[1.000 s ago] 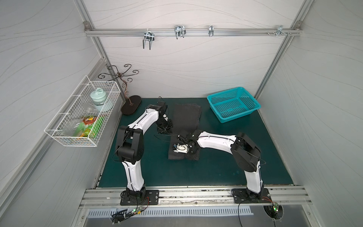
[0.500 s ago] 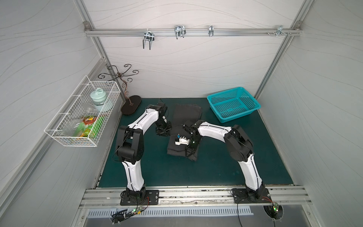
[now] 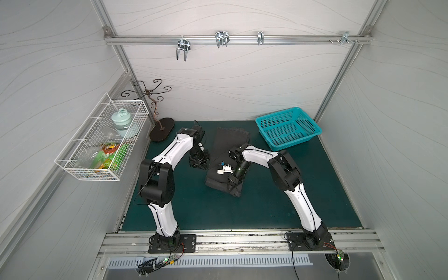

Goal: Roll up the long pants
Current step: Roll the long pant at the center of the board.

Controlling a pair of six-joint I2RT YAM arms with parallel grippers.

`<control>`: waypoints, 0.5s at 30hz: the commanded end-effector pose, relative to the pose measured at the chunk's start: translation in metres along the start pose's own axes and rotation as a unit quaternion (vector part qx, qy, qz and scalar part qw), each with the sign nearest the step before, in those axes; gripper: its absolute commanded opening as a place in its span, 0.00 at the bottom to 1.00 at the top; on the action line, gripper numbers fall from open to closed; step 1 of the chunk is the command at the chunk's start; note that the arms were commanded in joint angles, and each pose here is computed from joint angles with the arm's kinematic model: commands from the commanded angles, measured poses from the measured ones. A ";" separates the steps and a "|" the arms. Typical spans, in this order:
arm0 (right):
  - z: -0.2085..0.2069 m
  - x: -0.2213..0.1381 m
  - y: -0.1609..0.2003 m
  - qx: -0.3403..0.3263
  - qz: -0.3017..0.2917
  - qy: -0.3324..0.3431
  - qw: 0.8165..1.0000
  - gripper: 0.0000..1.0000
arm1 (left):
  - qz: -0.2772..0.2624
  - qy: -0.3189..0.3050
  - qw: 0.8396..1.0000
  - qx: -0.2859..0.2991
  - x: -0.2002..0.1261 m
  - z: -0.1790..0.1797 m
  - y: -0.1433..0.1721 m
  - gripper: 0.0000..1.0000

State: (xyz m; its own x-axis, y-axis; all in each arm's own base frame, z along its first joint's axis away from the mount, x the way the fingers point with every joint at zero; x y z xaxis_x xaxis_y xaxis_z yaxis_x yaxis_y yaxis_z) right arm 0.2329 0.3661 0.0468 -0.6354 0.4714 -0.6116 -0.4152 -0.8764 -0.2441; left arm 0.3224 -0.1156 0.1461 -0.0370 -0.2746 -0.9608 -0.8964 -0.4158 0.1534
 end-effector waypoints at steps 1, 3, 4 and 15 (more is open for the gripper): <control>-0.018 0.006 0.008 0.055 0.007 -0.019 0.998 0.00 | -0.013 -0.003 1.000 0.006 -0.016 0.009 0.013 0.24; -0.023 0.007 0.010 0.071 0.009 -0.025 0.997 0.00 | -0.021 0.010 1.000 0.008 -0.020 0.011 0.019 0.25; -0.024 0.008 0.010 0.076 0.008 -0.026 0.997 0.00 | -0.023 0.019 1.000 0.008 -0.021 0.011 0.022 0.26; -0.048 0.013 0.024 0.152 0.019 -0.036 0.988 0.00 | 0.023 0.088 0.996 0.012 0.034 -0.009 0.061 0.00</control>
State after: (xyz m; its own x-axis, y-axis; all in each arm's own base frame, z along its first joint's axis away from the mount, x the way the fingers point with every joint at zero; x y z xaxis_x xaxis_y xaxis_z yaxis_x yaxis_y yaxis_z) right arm 0.2398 0.3624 0.0397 -0.6976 0.5185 -0.4944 -0.5563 -0.8269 -0.0822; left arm 0.2589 -0.1363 0.1274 -0.0448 -0.3755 -0.9257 -0.8975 -0.3918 0.2023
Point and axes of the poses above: each gripper's point midway between its finger pads, its own x axis out along the fingers, its own z axis along the line the jaws close on, y = z × x, the point moved 3 cm from there along -x, back along the fingers, and after that the axes turned 14 degrees about -x, right-handed, at the moved point
